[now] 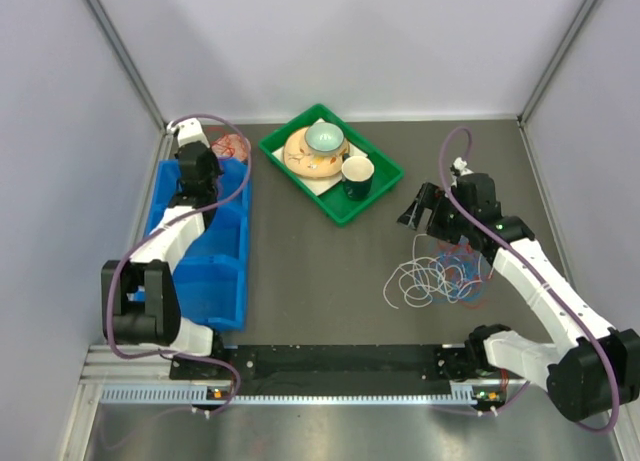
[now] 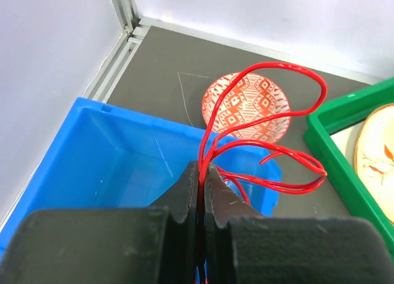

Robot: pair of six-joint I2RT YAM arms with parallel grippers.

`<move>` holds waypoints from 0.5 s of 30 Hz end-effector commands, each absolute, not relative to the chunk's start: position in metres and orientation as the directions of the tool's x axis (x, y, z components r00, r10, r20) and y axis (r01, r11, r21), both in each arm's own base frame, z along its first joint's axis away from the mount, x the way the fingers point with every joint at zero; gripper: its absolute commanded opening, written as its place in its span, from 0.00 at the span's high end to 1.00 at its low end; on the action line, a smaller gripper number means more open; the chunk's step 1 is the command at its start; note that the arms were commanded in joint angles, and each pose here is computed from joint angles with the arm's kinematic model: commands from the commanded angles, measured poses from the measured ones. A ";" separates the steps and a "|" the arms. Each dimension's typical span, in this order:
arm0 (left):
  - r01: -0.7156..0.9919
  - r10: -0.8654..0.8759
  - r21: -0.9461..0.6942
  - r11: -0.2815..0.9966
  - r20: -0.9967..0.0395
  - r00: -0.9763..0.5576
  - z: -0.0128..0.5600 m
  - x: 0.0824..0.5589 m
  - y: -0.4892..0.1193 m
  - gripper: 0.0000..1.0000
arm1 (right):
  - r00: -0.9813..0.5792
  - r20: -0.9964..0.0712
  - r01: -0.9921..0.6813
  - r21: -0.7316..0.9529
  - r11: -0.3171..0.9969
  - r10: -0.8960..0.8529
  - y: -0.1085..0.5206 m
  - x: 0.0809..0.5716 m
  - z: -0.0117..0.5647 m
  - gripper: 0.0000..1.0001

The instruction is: Untangle the cables

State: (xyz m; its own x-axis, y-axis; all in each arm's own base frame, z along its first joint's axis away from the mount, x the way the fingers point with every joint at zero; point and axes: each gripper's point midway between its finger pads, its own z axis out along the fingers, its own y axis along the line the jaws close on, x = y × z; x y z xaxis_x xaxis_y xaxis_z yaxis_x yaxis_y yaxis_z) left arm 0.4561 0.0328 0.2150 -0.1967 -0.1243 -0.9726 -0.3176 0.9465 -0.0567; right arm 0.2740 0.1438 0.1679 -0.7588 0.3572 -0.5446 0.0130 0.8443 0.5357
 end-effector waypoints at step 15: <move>-0.361 -0.249 -0.165 0.918 -0.947 -0.201 0.250 0.449 0.042 0.01 | -0.739 -0.573 -0.029 0.552 0.833 0.354 0.147 0.277 0.177 0.10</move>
